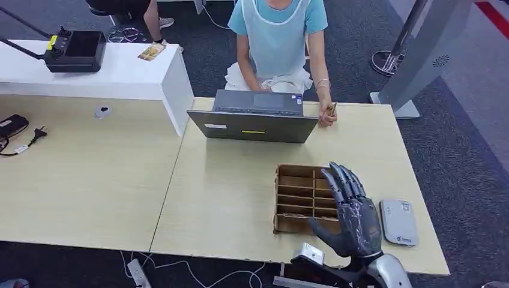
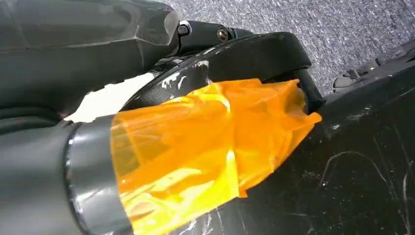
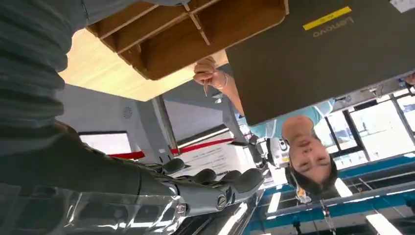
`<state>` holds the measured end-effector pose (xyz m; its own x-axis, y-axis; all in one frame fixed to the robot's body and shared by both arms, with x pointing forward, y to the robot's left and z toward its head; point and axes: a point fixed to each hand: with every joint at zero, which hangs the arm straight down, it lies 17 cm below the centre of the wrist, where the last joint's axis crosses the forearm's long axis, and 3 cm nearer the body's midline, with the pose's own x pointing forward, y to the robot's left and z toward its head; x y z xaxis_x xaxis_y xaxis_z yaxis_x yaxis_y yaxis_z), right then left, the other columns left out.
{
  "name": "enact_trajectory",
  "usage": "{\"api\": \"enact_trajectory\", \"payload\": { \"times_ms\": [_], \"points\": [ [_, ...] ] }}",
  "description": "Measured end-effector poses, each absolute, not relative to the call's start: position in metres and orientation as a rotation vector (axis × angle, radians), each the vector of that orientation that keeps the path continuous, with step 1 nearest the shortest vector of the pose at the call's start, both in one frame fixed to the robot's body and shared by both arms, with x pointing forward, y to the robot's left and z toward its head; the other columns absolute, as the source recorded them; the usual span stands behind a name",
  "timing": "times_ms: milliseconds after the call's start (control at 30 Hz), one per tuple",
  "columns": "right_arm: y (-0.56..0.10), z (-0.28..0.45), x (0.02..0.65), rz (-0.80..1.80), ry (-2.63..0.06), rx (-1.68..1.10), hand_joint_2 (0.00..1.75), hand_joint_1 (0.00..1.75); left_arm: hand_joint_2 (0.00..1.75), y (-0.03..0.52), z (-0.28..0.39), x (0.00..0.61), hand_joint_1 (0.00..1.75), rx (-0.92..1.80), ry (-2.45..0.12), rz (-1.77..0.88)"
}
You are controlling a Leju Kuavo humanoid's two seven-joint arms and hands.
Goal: Pass the card to the sensor for recognition and then transmit it.
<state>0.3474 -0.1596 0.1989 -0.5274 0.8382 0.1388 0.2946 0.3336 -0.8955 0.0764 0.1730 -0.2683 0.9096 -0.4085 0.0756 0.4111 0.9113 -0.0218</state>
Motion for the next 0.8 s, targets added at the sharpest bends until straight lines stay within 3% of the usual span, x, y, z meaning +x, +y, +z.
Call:
{"api": "enact_trajectory", "payload": {
  "times_ms": [800],
  "points": [
    [-0.196, 0.111, 0.378, 1.432, -1.559, -1.037, 1.75, 0.0, 0.0, 0.174, -0.268, 0.075, 0.0, -0.032, -0.05, -0.43]
  ]
}}
